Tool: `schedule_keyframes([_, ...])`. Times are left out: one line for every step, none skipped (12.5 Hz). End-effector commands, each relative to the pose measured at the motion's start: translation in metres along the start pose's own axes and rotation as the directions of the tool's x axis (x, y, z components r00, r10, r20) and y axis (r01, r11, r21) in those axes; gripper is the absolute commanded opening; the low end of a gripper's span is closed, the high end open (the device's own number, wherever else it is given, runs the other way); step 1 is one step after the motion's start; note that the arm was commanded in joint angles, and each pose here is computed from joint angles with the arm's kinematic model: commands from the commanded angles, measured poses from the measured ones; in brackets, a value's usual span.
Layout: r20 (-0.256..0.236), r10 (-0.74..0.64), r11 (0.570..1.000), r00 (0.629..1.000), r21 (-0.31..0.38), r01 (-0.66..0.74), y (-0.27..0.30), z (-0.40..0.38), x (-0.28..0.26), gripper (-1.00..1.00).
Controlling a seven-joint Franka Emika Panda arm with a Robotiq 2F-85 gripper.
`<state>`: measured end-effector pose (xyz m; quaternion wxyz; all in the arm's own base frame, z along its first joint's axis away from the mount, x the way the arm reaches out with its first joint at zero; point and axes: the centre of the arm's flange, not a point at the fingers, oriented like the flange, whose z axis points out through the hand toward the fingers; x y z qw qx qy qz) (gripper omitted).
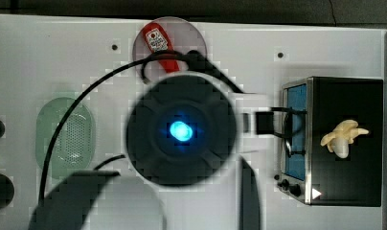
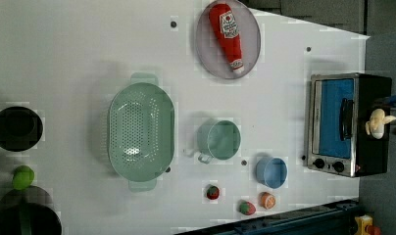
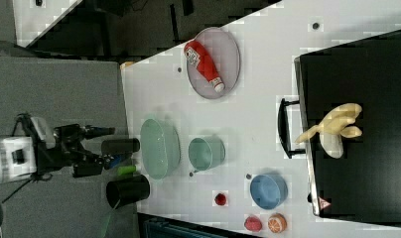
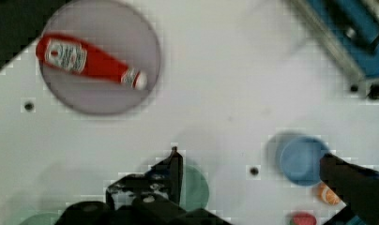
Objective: Pick banana from table and place on oven.
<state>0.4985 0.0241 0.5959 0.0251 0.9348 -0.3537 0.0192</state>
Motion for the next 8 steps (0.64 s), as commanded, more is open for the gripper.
schedule_keyframes([0.017, 0.183, 0.983, 0.983, 0.0, -0.183, 0.0411, 0.0099, 0.0383, 1.0])
schedule_keyframes([0.017, 0.184, 0.983, 0.983, -0.001, -0.184, 0.0413, 0.0104, 0.0386, 1.0])
schedule_keyframes([0.018, 0.183, 0.983, 0.983, -0.001, -0.183, 0.0411, 0.0108, 0.0386, 1.0])
schedule_keyframes([0.018, 0.183, 0.983, 0.983, -0.002, -0.183, 0.0408, 0.0112, 0.0386, 1.0])
schedule_keyframes([0.019, 0.183, 0.983, 0.983, -0.003, -0.183, 0.0406, 0.0116, 0.0387, 1.0])
schedule_keyframes([0.019, 0.183, 0.983, 0.983, -0.003, -0.183, 0.0406, 0.0118, 0.0388, 1.0])
schedule_keyframes([0.019, 0.183, 0.983, 0.983, -0.003, -0.183, 0.0405, 0.0118, 0.0388, 1.0])
schedule_keyframes([0.019, 0.183, 0.983, 0.983, -0.003, -0.183, 0.0405, 0.0118, 0.0388, 1.0])
